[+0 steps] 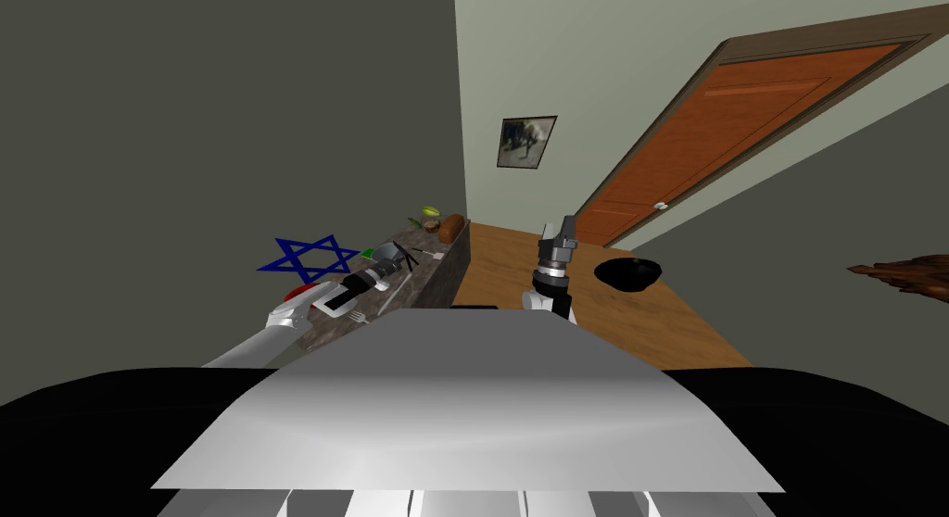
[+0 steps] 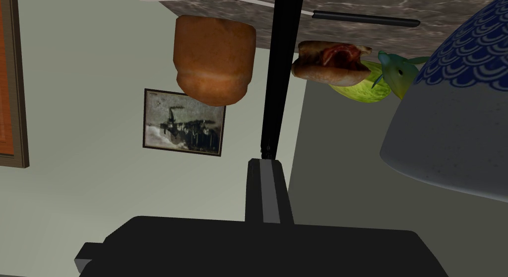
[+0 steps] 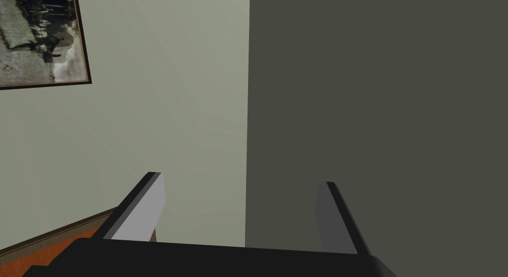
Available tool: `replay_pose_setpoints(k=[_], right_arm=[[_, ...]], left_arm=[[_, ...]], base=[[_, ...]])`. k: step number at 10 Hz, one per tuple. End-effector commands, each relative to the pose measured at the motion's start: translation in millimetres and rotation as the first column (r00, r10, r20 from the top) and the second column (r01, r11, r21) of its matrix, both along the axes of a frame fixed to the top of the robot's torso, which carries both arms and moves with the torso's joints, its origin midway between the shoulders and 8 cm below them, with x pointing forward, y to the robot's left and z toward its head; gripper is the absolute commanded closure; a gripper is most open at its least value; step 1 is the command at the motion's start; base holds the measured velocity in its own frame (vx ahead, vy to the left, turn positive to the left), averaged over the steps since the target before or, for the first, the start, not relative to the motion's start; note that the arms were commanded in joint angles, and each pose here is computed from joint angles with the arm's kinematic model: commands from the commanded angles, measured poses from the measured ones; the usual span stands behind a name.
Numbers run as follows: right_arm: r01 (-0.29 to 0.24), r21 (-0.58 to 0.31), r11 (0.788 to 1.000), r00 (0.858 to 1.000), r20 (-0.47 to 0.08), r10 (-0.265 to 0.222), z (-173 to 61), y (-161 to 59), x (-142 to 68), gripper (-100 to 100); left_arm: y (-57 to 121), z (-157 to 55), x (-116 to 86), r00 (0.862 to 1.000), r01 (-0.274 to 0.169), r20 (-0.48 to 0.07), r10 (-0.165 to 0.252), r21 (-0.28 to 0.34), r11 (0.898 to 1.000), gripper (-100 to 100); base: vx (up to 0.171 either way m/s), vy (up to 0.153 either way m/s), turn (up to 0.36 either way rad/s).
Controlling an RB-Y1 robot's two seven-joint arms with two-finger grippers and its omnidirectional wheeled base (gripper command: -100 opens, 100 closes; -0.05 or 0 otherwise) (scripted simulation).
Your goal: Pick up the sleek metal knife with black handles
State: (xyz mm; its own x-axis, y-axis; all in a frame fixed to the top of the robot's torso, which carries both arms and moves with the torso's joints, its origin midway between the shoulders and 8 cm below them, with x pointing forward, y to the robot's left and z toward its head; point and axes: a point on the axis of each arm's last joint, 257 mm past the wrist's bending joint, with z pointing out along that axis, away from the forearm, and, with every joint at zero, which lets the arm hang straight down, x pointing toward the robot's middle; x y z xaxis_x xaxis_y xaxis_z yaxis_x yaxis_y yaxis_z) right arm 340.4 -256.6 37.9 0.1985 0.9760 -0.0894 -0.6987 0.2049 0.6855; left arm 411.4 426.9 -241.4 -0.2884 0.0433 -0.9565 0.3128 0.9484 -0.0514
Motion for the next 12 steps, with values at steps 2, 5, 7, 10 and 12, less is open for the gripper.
replay_pose_setpoints(k=[2, 5, 7, 10, 12], right_arm=[[0.000, 0.000, 1.000, 1.000, 0.000, 0.000, 0.0, 0.0, 0.0, 0], [0.000, 0.000, 1.000, 1.000, 0.000, 0.000, 0.0, 0.0, 0.0, 0], [0.000, 0.000, 1.000, 1.000, 0.000, 0.000, 0.0, 0.0, 0.0, 0], [0.000, 0.000, 1.000, 1.000, 0.000, 0.000, 0.0, 0.0, 0.0, 0], [0.000, 0.000, 1.000, 1.000, 0.000, 0.000, 0.0, 0.0, 0.0, 0]], left_arm=[[0.0, 0.0, 0.0, 1.000, 0.000, 0.000, 0.000, 0.000, 1.000, 0], [25.5, -15.4, -23.1, 0.999, 0.007, -0.033, -0.007, 0.011, 1.000, -100], [36.8, -20.5, -35.8, 0.999, 0.017, -0.044, -0.016, 0.012, 1.000, -100], [43.7, -22.4, -49.6, 0.998, 0.041, -0.048, -0.040, 0.006, 0.999, -100], [35.9, -19.2, -51.6, 0.997, 0.070, -0.039, -0.070, -0.007, 0.998, -100]], base=[[0.000, 0.000, 0.000], [0.106, -0.072, 0.079], [0.129, -0.063, 0.065], [0.078, -0.051, 0.044], [0.062, -0.040, 0.034]])
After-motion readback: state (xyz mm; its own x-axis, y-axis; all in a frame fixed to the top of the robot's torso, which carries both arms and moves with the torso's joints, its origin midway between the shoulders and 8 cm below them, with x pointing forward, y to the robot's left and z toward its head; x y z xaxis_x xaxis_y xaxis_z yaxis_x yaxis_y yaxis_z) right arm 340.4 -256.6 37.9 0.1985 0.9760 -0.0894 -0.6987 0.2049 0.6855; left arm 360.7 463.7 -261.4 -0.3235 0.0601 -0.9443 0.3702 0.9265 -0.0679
